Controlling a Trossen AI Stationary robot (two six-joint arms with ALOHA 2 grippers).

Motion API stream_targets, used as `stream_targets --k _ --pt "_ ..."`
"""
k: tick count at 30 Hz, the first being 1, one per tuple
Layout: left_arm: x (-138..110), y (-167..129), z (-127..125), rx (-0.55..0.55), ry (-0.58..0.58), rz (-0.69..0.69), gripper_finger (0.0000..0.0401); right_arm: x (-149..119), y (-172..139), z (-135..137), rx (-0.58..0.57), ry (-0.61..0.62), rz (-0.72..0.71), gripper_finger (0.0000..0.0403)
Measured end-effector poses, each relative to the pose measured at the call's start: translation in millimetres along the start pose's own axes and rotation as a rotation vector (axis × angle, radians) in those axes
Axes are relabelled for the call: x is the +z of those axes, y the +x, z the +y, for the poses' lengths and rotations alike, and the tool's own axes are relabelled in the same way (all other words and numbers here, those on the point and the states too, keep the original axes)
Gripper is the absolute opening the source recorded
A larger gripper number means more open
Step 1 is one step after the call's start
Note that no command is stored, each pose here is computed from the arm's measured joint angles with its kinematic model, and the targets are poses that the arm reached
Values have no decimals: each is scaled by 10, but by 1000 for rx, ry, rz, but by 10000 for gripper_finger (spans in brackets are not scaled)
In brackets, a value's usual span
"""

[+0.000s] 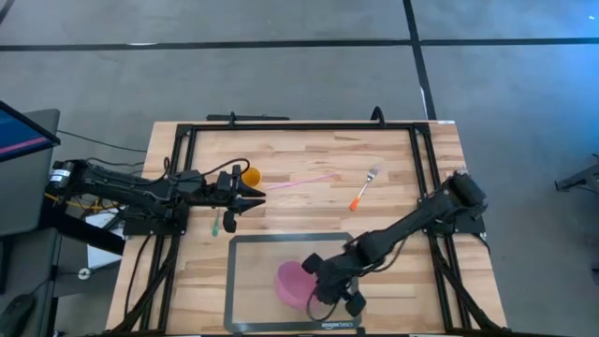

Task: Pick & Place Utensil
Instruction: Put the pink bowl on the transparent mat

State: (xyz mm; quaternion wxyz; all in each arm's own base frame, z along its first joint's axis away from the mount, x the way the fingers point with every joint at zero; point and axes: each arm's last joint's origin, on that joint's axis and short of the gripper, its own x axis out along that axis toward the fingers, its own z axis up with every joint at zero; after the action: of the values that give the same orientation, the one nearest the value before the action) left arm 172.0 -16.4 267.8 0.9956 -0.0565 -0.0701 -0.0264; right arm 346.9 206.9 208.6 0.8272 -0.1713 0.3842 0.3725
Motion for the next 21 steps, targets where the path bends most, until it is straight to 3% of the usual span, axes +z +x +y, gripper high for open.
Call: stream_targets --k 2,11,21 --pt "0 0 0 0 0 0 86 20 65 -3 20 -14 70 7" --pt "-8 4 1 1 0 6 86 240 227 -31 35 -146 91 8" --pt "-32 19 2 2 1 20 86 151 298 -37 6 -131 175 19"
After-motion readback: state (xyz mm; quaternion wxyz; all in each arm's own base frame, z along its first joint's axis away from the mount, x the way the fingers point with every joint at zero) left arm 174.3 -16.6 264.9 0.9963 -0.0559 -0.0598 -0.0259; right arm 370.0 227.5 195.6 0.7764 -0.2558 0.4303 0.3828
